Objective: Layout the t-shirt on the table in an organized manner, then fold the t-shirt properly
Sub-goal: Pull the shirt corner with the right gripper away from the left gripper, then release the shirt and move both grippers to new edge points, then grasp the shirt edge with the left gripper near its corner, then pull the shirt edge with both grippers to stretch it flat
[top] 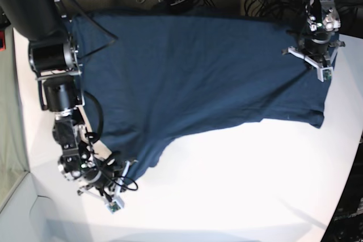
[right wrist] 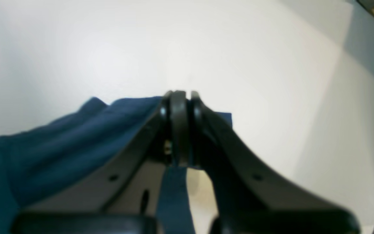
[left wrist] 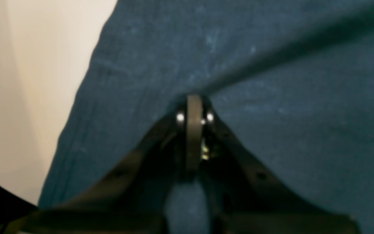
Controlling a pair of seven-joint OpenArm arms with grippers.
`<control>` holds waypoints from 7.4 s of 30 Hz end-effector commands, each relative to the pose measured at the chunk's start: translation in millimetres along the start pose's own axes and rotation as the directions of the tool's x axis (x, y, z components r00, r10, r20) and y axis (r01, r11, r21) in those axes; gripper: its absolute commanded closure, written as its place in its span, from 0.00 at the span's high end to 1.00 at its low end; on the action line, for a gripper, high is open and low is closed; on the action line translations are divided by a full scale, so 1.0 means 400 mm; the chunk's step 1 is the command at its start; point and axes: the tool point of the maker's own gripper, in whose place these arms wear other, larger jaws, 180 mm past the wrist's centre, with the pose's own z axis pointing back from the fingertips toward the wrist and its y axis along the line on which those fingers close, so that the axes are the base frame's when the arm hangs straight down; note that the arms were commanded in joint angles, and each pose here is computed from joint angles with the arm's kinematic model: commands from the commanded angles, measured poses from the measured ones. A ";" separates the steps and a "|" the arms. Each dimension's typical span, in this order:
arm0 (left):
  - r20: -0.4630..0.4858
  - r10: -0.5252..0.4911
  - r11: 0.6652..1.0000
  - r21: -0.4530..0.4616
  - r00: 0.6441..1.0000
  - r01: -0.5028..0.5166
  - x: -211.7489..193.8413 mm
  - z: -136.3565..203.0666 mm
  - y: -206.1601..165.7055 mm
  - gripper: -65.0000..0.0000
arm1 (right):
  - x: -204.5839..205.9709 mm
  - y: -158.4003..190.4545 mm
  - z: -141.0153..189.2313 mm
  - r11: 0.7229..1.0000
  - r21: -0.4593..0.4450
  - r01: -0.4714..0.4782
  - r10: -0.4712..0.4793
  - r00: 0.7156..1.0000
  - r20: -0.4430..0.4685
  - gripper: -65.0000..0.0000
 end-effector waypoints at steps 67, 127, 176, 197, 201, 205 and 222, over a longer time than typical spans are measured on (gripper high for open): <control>0.134 0.277 0.956 0.058 0.951 -0.287 0.360 -0.258 0.078 0.47 | -0.390 0.327 0.276 0.994 0.062 0.086 -0.072 0.978 -0.197 0.46; 0.520 -0.029 0.989 -0.110 0.854 0.101 0.496 0.146 -0.160 0.01 | -0.397 0.330 0.274 0.994 0.064 0.090 -0.076 0.976 -0.204 0.46; -0.063 0.148 0.985 0.094 0.987 -0.142 0.086 -0.110 0.070 0.45 | -0.436 0.361 0.289 0.991 0.084 0.100 -0.078 0.968 -0.237 0.46; 0.038 0.293 0.956 0.009 0.955 -0.294 0.319 -0.268 -0.030 0.45 | -0.305 0.102 0.113 0.996 -0.014 0.086 -0.087 0.983 -0.163 0.46; 0.064 0.258 0.966 -0.030 0.964 -0.257 0.361 -0.288 -0.086 0.45 | -0.258 0.050 0.076 0.994 -0.028 0.104 -0.107 0.988 -0.115 0.46; 0.097 0.256 0.966 -0.058 0.962 -0.251 0.421 -0.278 -0.107 0.45 | -0.213 -0.010 0.063 0.993 -0.054 0.110 -0.114 0.990 -0.081 0.46; 0.122 0.279 0.960 -0.026 0.952 -0.278 0.400 -0.033 -0.025 0.46 | -0.185 0.092 0.256 0.994 -0.090 -0.056 0.050 0.997 -0.067 0.46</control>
